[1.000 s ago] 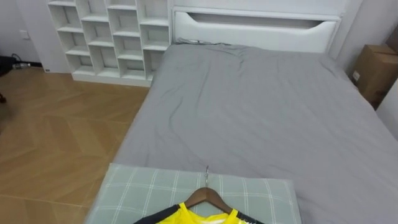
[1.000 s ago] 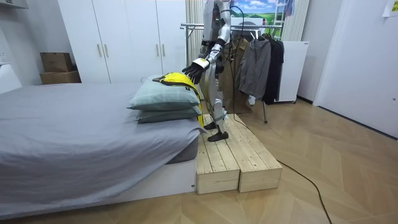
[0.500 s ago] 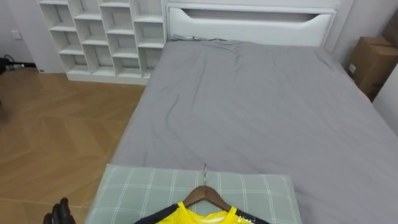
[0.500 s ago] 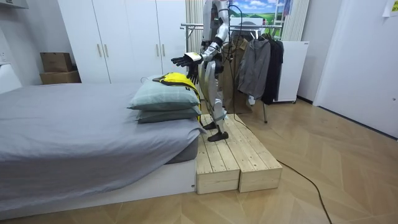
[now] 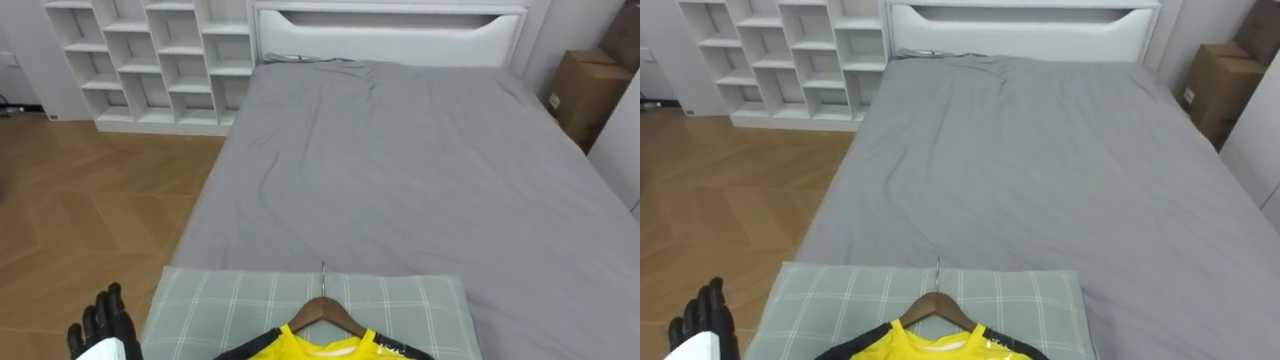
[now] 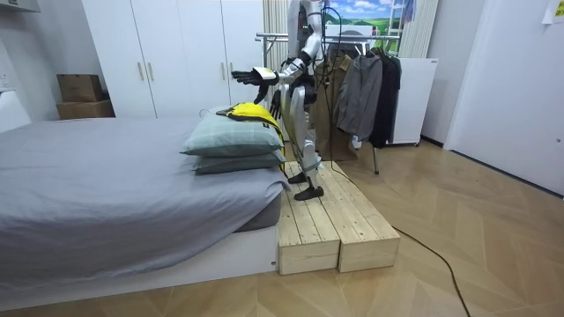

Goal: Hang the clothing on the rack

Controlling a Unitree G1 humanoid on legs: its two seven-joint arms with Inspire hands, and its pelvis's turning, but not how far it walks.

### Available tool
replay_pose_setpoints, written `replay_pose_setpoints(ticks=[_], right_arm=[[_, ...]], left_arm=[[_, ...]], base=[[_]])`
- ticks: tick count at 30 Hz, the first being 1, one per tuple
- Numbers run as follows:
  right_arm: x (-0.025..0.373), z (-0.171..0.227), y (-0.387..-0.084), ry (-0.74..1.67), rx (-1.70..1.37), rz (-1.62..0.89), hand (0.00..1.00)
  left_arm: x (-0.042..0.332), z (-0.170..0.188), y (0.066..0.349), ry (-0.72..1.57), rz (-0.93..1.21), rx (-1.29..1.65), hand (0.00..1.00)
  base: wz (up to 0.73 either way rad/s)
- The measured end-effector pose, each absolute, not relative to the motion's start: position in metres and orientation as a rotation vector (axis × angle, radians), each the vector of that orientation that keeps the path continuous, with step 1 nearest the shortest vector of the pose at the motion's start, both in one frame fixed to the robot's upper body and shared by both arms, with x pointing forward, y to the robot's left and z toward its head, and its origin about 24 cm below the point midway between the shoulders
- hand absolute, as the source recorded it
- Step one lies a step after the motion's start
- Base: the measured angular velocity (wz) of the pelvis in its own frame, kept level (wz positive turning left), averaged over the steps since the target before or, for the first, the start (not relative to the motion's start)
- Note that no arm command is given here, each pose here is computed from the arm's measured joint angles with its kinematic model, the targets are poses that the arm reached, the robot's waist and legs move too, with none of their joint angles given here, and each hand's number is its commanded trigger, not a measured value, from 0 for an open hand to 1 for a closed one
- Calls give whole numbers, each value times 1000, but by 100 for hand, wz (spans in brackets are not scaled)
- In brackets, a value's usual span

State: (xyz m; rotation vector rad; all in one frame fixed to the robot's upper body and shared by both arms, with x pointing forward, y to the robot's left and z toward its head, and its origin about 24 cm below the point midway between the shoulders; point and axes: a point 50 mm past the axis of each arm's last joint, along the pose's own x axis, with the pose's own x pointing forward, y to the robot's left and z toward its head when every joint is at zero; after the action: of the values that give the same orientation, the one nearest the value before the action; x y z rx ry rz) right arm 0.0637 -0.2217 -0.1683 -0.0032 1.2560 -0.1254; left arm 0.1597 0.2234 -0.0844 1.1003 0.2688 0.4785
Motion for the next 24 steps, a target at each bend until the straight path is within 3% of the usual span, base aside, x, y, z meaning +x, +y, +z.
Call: replay_pose_setpoints(ticks=[24], right_arm=[[63, -168, -222, 1252, -6, -136, 0]], left_arm=[[160, -91, 212, 295, 342, 1161, 0]], base=[[-3]])
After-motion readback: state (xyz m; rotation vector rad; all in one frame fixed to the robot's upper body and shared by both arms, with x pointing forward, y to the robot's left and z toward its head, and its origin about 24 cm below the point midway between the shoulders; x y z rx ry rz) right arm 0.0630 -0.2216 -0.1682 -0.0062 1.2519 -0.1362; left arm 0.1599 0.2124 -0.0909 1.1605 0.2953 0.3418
